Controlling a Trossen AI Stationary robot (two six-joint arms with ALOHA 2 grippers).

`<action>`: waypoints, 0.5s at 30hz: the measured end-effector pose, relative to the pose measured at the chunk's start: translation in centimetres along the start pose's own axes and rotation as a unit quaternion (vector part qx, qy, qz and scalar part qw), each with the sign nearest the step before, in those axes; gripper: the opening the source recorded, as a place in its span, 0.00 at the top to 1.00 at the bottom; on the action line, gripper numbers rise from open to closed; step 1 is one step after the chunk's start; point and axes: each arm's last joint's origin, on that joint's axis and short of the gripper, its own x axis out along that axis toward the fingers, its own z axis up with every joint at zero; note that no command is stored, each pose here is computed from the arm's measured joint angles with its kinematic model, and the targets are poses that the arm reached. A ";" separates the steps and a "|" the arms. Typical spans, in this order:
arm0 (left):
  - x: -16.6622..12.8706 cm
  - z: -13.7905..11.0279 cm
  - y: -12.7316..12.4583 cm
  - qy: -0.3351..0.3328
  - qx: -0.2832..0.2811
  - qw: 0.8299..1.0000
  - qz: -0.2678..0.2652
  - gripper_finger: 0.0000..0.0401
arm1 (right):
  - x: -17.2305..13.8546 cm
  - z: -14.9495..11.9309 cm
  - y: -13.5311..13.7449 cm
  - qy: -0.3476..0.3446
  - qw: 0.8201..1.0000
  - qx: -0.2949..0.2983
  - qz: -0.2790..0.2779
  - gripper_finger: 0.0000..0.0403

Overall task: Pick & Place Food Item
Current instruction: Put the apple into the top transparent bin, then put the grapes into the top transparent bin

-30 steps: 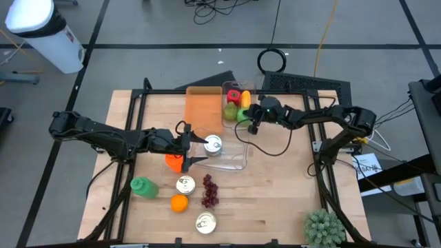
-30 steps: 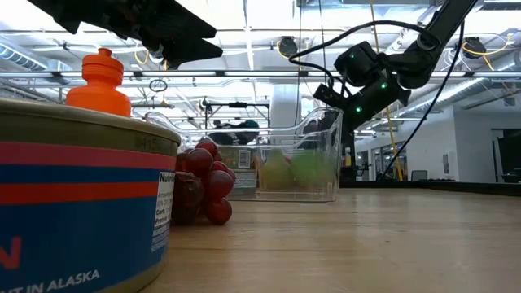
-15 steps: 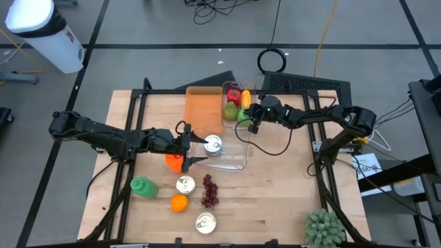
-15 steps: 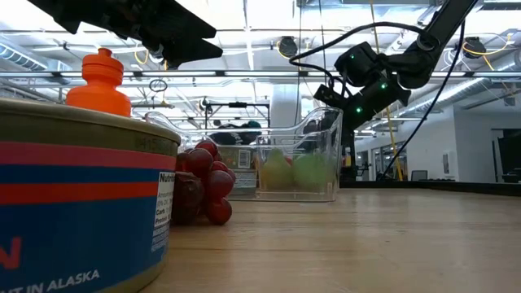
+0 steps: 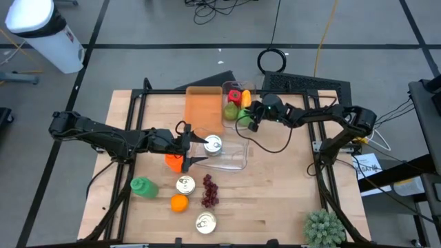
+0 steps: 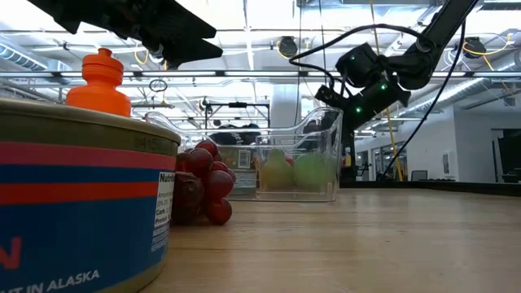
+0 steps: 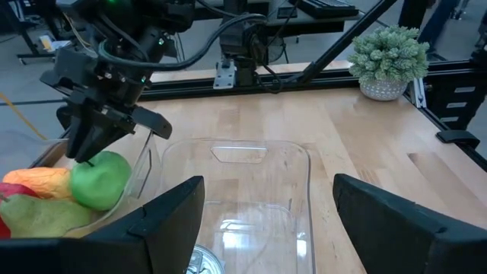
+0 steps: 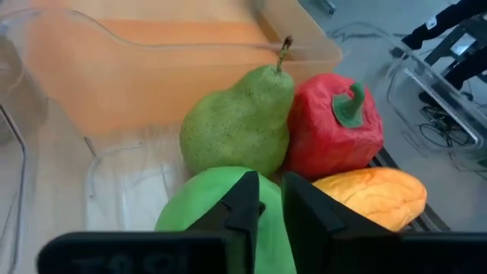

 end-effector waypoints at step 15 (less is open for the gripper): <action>0.0 0.0 0.0 0.000 0.000 1.000 0.000 0.25 | -0.1 0.9 0.5 -0.036 0.999 0.010 0.000 0.59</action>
